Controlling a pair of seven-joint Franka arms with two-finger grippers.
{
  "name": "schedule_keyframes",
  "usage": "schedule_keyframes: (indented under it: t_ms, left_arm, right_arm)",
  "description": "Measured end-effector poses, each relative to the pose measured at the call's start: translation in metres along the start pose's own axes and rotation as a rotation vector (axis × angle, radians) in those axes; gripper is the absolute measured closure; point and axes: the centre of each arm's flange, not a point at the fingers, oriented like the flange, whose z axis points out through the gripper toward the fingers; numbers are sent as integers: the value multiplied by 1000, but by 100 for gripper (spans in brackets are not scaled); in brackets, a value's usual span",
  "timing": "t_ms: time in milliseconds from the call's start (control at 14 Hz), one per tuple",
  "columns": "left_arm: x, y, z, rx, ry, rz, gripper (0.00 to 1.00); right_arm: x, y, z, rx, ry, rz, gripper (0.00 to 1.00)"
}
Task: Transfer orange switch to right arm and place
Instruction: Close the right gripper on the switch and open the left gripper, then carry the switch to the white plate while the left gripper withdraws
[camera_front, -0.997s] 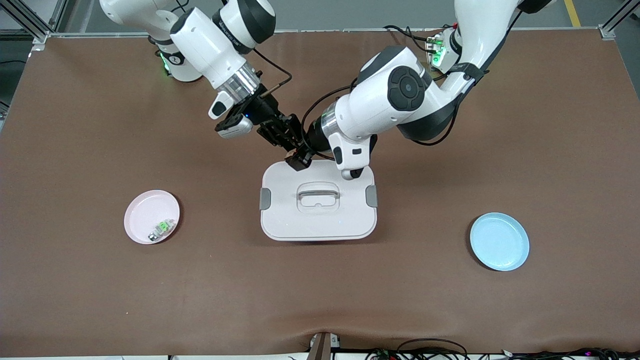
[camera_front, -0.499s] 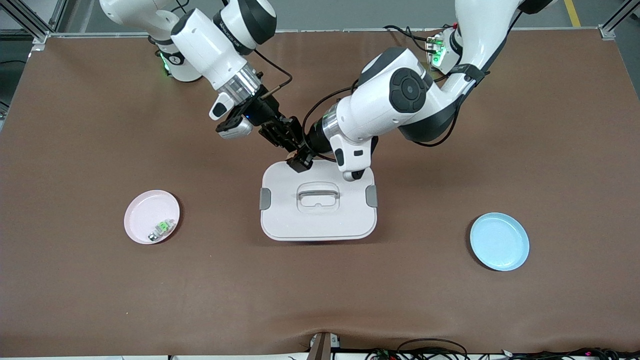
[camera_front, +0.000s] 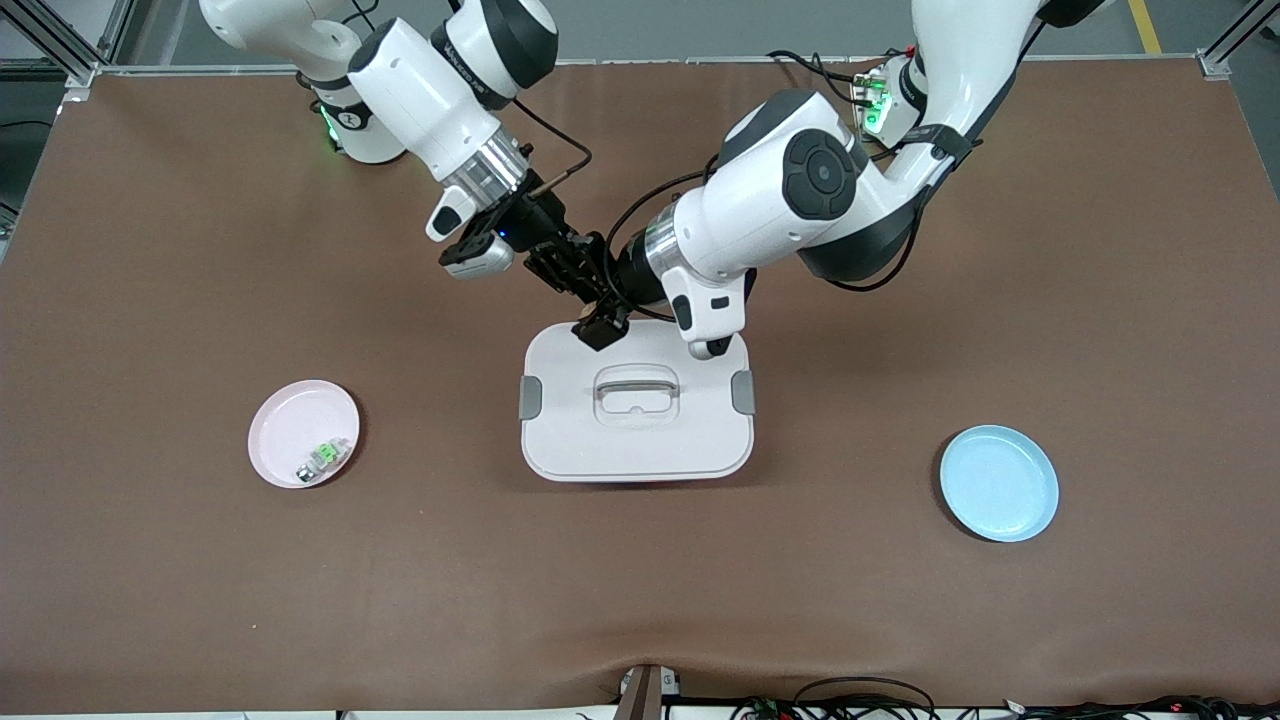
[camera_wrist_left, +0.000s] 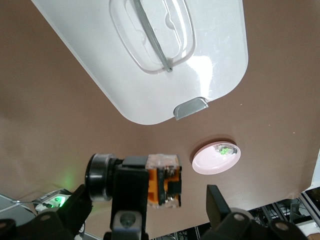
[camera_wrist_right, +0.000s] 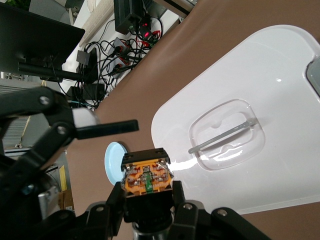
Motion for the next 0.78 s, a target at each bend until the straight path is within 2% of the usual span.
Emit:
schedule_keyframes:
  t_ms: [214,356,499,783]
  left_arm:
    - [0,0,-3,-3,1,0,0]
    - [1,1,-3,-3,2,-1,0]
    - [6,5,-13,-24,2,-9,0]
    - [19,12,-36,-62,10,-24,0]
  right_arm:
    - [1,-3,0,-10,-6,-27,58]
    - [4,-2,2,-50,-19,-97,58]
    - [12,11,6,-128,-70,-215,58]
    - [51,47,5,-251,-216,-600,58]
